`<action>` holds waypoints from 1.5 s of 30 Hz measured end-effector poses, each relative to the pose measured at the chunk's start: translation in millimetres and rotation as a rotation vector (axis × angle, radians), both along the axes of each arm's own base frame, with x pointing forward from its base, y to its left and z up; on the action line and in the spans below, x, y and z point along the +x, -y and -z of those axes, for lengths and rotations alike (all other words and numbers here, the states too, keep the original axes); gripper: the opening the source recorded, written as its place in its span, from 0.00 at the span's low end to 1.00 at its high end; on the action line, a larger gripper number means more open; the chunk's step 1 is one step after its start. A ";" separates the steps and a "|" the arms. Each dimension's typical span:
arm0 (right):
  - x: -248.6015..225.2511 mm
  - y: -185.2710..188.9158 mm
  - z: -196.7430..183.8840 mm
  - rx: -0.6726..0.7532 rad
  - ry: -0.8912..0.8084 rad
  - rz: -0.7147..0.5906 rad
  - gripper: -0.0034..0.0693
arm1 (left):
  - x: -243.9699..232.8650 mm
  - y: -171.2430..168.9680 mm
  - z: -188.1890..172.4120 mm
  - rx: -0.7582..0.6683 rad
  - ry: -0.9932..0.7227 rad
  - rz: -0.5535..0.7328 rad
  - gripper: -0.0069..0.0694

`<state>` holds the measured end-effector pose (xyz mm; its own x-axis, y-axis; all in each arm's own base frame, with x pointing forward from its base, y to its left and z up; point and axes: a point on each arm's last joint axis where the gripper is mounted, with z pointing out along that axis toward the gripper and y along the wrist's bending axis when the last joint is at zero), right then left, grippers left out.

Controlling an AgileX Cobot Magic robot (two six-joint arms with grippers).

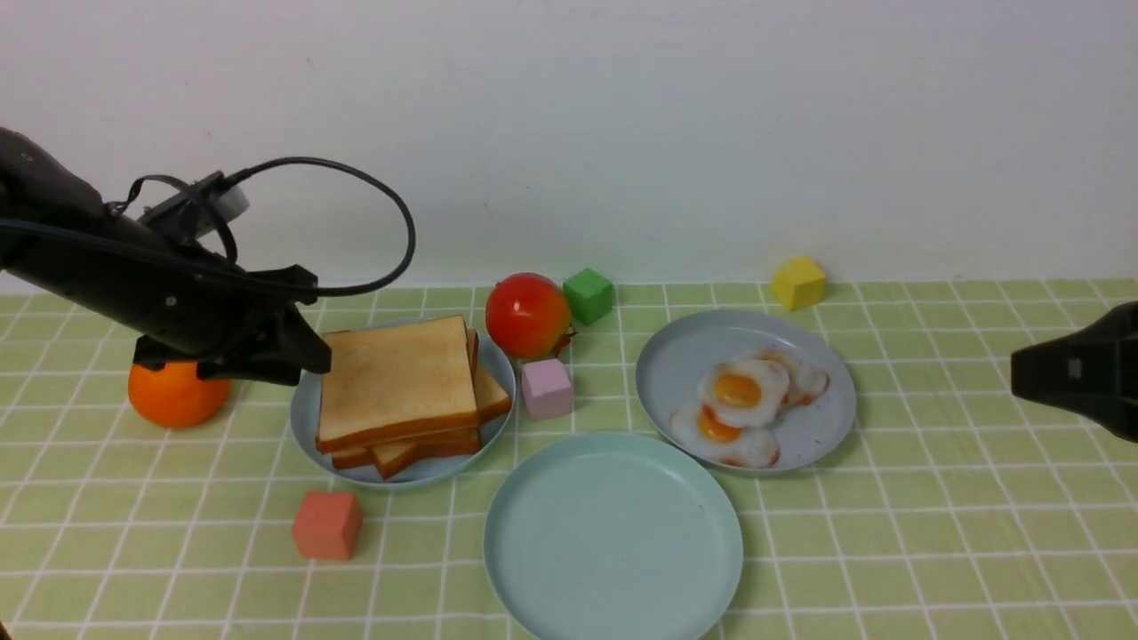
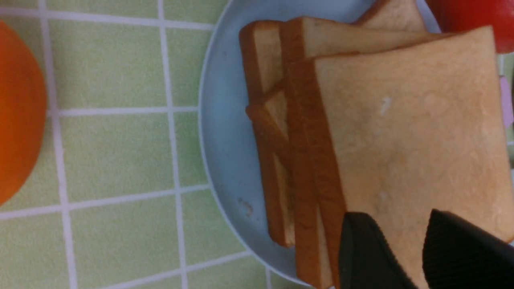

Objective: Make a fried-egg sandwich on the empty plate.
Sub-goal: Use the left arm to grab a slice of bread, then use the left arm to put a slice of bread into the empty plate in the middle

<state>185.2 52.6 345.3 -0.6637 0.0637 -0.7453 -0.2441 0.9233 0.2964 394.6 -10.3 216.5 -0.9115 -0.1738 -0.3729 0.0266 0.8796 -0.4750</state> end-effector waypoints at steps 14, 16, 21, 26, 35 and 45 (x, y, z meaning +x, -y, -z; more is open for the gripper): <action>-0.2 -0.3 0.0 0.004 -0.003 -0.001 0.38 | 10.6 1.2 29.6 -0.040 -0.042 -0.016 0.40; -0.6 -0.4 0.5 0.003 -0.009 -0.004 0.38 | 10.7 2.0 29.6 -0.046 -0.035 -0.005 0.40; -0.8 -0.4 0.6 0.003 -0.011 -0.005 0.38 | 10.6 3.4 30.9 -0.057 -0.038 0.014 0.28; -0.8 -0.4 0.6 0.003 -0.011 -0.005 0.38 | 10.0 4.5 30.8 -0.070 -0.047 0.019 0.10; -1.0 -0.5 0.8 0.002 -0.014 -0.006 0.38 | -0.5 9.2 4.9 -0.105 -0.032 0.063 0.10; -1.0 -0.5 0.9 0.002 -0.015 -0.006 0.38 | -49.5 111.2 -2.5 -0.273 -0.048 0.247 0.10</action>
<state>184.2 53.2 344.4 -0.6751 0.0610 -0.7352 -0.2457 0.9211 0.3020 345.1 -121.5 219.1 -0.9535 -0.0335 -0.2994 0.1947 0.6898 -0.6973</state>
